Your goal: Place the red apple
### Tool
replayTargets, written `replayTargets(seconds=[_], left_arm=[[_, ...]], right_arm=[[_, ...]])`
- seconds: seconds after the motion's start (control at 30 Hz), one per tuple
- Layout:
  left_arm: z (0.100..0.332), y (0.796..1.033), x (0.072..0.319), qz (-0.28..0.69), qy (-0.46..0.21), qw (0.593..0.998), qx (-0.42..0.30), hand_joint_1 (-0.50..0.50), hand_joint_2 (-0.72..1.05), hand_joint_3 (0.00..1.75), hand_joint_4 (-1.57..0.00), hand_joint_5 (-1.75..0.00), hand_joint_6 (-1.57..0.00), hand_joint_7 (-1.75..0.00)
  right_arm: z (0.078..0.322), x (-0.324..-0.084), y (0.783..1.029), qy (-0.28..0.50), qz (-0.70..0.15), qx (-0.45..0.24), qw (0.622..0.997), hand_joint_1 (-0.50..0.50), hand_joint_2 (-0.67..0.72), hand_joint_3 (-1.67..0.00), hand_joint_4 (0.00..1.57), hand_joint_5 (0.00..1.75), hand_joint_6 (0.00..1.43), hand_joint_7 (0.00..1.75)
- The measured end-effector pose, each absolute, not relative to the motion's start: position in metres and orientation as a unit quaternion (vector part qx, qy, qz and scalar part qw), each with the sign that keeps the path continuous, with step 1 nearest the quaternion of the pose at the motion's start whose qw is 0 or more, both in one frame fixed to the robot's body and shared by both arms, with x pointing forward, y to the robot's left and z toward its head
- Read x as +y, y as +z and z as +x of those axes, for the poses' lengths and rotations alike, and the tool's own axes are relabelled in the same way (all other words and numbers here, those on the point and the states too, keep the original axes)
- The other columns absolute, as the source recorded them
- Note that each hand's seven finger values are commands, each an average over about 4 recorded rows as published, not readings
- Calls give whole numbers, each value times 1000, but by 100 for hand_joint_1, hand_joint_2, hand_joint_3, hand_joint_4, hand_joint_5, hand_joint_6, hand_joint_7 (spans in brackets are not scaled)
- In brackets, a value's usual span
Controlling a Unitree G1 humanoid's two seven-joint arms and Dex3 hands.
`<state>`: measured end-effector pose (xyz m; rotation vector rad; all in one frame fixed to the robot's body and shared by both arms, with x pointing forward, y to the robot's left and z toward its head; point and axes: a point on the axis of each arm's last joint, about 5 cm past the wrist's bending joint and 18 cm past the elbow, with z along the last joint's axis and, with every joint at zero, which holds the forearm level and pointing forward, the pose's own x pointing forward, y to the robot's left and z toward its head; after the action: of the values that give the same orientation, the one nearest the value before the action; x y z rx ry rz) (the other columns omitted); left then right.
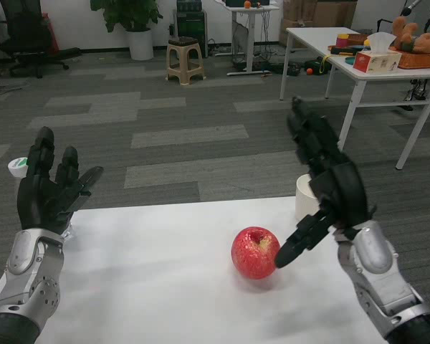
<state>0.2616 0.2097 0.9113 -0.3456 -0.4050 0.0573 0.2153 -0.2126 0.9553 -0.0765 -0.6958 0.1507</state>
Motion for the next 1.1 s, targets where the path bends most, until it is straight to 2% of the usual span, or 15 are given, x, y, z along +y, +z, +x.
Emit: replayTargets(seconds=[0.1, 0.23, 1.1], left_arm=[[262, 912, 210, -170, 28, 964, -201, -48, 60, 0, 0, -10, 0, 0], [262, 912, 210, -170, 28, 964, -201, -48, 60, 0, 0, -10, 0, 0], [262, 912, 209, -170, 26, 964, -201, -48, 60, 0, 0, -8, 0, 0]], right_arm=[[215, -228, 967, 38, -50, -365, 929, -46, 28, 0, 0, 0, 0, 7], [213, -236, 974, 15, -55, -381, 923, -46, 22, 0, 0, 0, 0, 7], [211, -238, 973, 17, -62, -376, 924, -46, 22, 0, 0, 0, 0, 7]])
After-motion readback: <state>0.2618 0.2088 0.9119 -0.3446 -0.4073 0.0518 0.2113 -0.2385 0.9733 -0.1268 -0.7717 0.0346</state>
